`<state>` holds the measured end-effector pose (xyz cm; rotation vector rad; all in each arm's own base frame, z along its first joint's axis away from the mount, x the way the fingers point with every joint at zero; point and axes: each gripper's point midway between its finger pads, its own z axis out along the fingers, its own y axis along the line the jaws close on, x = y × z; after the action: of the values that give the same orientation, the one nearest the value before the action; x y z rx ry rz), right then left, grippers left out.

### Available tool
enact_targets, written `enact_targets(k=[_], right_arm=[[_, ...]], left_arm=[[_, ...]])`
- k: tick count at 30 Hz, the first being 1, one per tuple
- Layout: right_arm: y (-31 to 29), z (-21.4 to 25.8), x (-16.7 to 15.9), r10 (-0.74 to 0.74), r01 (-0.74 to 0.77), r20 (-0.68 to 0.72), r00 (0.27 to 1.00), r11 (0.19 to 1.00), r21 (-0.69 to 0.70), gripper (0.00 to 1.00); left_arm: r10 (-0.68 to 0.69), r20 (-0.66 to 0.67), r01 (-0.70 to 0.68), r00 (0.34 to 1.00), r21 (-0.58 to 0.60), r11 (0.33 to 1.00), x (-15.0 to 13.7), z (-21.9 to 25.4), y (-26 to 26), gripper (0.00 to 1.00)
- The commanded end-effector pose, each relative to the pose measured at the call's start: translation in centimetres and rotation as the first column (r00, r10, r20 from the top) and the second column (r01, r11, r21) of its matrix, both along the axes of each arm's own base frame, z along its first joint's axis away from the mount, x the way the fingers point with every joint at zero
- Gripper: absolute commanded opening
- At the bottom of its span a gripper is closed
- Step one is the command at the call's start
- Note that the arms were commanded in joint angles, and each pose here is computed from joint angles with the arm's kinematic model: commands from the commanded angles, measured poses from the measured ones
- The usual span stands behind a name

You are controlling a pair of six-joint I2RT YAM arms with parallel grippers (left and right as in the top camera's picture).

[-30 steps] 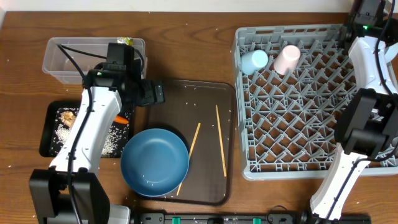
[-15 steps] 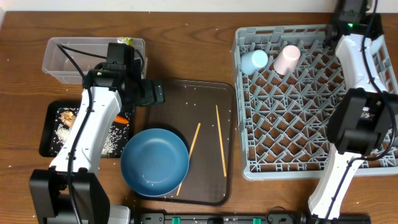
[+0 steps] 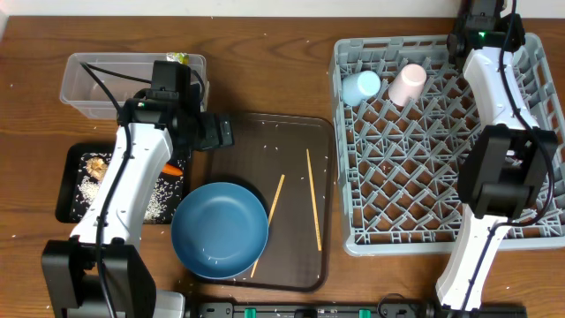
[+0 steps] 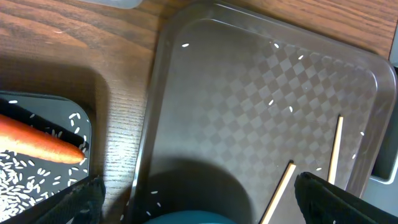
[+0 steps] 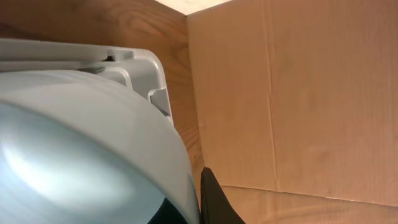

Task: Sort waste into correct bins and load items into the dishwasher rack
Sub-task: 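Carry the bowl to the rack's far right corner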

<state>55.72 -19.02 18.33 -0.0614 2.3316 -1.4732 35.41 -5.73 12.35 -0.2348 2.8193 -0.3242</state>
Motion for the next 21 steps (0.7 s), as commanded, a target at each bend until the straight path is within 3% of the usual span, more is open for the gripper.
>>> enact_targets(k=[1, 10, 21], right_arm=[[-1.0, -0.5, -0.5, -0.014, 0.012, -0.061, 0.998, 0.999, -0.033, 0.01], [-4.2, 2.9, -2.0, -0.159, 0.155, -0.007, 0.987, 0.972, -0.177, 0.01], [-5.3, 2.0, -2.6, -0.155, 0.144, -0.058, 0.986, 0.977, -0.16, 0.01]], left_arm=[[0.002, 0.002, -0.002, 1.0, 0.014, 1.0, -0.1, 0.0, 0.4, 0.98], [0.002, 0.002, -0.002, 1.0, 0.014, 1.0, -0.1, 0.0, 0.4, 0.98], [0.002, 0.002, -0.002, 1.0, 0.014, 1.0, -0.1, 0.0, 0.3, 0.98]])
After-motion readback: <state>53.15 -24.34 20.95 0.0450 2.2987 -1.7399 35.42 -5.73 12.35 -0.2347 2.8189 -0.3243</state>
